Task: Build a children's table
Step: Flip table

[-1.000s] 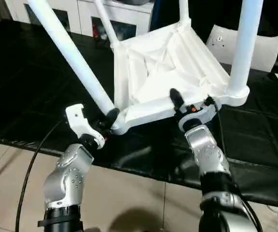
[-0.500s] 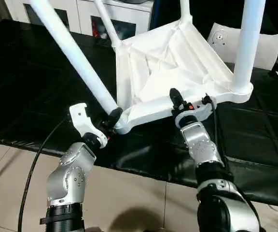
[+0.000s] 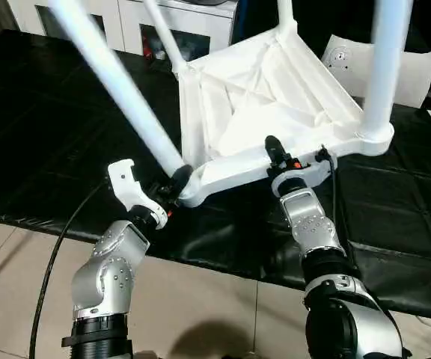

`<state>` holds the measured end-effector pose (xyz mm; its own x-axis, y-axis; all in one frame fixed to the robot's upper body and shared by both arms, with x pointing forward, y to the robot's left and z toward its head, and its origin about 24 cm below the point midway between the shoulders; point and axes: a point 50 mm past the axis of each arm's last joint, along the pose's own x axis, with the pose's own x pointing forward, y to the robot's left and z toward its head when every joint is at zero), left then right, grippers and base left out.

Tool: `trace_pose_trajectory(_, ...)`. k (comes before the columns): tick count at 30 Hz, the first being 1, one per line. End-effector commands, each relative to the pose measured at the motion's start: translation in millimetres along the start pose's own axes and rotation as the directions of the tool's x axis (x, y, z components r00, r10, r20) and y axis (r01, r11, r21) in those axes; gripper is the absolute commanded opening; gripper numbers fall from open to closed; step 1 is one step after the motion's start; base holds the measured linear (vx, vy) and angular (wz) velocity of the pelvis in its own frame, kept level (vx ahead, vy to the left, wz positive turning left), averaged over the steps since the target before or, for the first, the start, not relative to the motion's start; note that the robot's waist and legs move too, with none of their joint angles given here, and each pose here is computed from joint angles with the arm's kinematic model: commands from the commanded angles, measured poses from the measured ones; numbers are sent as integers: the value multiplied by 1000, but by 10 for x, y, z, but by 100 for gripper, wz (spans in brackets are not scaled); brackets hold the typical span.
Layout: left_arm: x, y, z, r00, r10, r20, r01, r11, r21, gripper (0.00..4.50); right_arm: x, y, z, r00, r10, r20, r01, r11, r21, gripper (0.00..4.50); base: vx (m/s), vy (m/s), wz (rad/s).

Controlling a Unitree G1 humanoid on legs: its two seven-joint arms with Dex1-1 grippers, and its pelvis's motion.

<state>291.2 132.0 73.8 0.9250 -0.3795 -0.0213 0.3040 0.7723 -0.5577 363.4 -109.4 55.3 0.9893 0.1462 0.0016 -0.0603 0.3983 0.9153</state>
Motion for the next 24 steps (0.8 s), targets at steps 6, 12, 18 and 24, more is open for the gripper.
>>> trace_pose_trajectory(6,-50,-144,-142,976,-175,-126,180,983,29,359,161,473,94,988,138,65,-132,987,-87,201,0,0,0)
trace_pose_trajectory(12,-382,52,-117,964,-162,-211,202,962,185,370,131,550,415,977,140,158,-90,953,-290,201,0,0,0)
trace_pose_trajectory(18,-502,-42,96,956,-211,-205,281,862,422,384,10,683,730,955,157,251,-1,850,-527,201,0,0,0)
trace_pose_trajectory(24,-430,-169,229,948,-251,-196,319,750,580,384,-102,733,857,940,151,307,107,722,-684,201,0,0,0)
